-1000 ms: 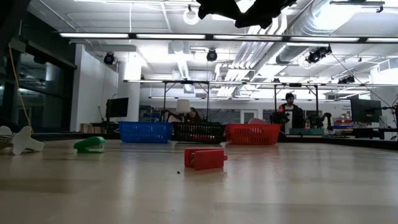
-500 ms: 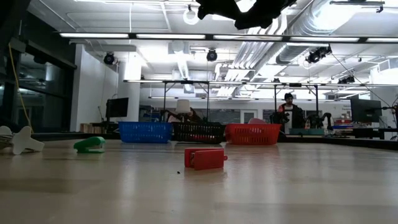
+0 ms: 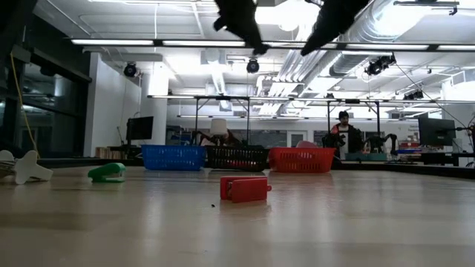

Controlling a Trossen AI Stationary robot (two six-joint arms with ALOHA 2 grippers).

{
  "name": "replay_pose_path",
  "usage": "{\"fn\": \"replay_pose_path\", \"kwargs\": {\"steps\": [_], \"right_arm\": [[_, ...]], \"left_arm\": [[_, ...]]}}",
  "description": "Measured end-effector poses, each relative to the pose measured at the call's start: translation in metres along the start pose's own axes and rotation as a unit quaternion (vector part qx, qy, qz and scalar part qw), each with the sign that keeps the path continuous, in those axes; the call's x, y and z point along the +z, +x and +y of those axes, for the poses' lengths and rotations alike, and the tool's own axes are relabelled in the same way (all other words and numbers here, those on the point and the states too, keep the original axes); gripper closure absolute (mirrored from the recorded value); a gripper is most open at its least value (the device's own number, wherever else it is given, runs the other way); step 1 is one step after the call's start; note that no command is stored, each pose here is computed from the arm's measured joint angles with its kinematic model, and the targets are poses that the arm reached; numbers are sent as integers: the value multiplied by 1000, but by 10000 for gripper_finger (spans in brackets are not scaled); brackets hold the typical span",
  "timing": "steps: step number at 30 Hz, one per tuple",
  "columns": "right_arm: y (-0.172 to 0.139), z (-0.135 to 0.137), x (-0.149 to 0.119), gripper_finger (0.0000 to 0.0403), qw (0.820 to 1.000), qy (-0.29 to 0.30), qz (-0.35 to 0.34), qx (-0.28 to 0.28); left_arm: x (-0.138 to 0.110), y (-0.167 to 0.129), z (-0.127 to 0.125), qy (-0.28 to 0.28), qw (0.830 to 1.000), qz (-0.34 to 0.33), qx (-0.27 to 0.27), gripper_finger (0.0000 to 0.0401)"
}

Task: Pick and place Stapler, Stapler remover, tape
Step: Put the black staple remover into the blue bin

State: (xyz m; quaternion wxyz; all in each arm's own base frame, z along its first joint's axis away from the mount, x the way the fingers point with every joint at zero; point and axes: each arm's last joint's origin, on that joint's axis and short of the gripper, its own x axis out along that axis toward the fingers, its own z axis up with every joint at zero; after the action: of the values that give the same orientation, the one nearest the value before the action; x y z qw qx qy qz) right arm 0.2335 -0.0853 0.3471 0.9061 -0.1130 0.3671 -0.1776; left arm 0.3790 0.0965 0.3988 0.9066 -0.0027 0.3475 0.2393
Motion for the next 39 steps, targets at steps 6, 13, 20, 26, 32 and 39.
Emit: {"fn": "replay_pose_path", "kwargs": {"steps": [6,13,20,26,32,39], "right_arm": [[2,-11,-7,205,1000,10,21,-15],[3,-22,-11,208,999,27,26,-18],[3,-28,-14,212,999,35,31,-27],[3,-30,-15,214,998,39,31,-23],[3,-30,-15,215,999,40,30,-20],[3,-30,-15,219,999,41,27,-12]], "left_arm": [[-22,22,25,-78,993,63,55,320],[-61,57,48,-180,969,136,101,320],[-104,83,67,-278,928,195,152,312],[-140,99,77,-334,894,232,187,319],[-166,109,80,-378,867,245,214,313],[-182,114,80,-403,847,241,250,311]]}}
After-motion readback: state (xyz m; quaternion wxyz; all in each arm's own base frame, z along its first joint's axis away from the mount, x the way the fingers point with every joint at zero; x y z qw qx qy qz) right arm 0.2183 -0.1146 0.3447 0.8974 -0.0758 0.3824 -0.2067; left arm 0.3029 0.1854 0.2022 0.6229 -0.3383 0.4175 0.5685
